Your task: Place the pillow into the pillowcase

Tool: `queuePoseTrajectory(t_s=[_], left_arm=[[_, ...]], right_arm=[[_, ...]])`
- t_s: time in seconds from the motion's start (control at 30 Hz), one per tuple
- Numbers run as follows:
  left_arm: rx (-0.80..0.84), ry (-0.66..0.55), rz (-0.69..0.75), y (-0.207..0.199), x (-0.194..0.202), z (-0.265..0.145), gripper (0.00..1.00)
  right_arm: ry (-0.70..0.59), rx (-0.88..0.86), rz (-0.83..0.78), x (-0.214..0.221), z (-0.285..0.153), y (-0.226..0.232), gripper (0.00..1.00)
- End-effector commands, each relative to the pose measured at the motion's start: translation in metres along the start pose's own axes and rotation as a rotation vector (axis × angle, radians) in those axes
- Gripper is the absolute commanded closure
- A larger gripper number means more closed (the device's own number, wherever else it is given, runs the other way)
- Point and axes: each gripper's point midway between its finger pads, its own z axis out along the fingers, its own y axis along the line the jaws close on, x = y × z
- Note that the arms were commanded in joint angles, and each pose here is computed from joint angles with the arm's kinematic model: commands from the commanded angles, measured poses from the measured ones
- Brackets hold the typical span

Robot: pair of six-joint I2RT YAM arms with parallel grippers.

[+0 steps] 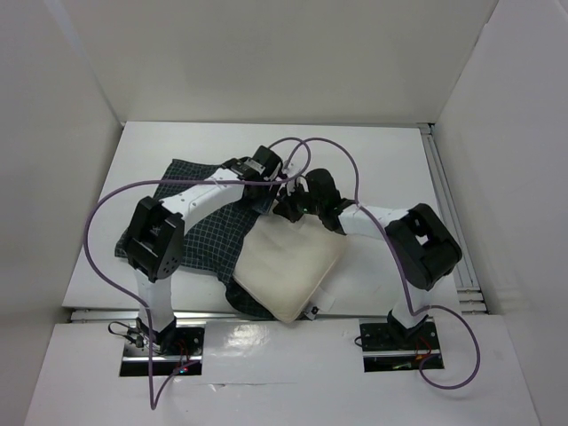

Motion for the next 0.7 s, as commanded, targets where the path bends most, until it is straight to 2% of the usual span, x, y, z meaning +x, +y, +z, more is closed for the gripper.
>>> queuePoseTrajectory(t_s=[0.0,0.07,0.2,0.23,0.3,0.47,0.67], left_arm=[[0.025,-0.037,-0.006,-0.006,0.004,0.003,0.21],[-0.022,-0.018,-0.010,-0.001,0.006,0.012,0.26],[-0.160,0.025,-0.043,0.017,-0.001,0.018,0.92],[-0.173,0.004,-0.063,0.019,-0.012,0.013,1.00],[-0.180,-0.011,-0.068,0.020,-0.017,0.011,1.00],[-0.083,-0.169,-0.129,0.015,-0.059,-0.034,1.00],[0.189,-0.418,-0.066,-0.036,-0.102,-0.103,1.00]], right_arm=[[-0.131,-0.110,-0.002,-0.048,-0.007,0.012,1.00],[-0.132,-0.134,0.005,-0.048,-0.010,0.017,1.00],[-0.123,-0.146,0.008,-0.045,-0.013,0.021,1.00],[-0.115,-0.146,0.012,-0.043,-0.013,0.021,1.00],[-0.116,-0.146,0.003,-0.043,-0.013,0.020,1.00],[-0.106,-0.176,0.007,-0.040,-0.016,0.027,1.00],[-0.293,-0.296,0.011,-0.086,-0.033,0.053,1.00]])
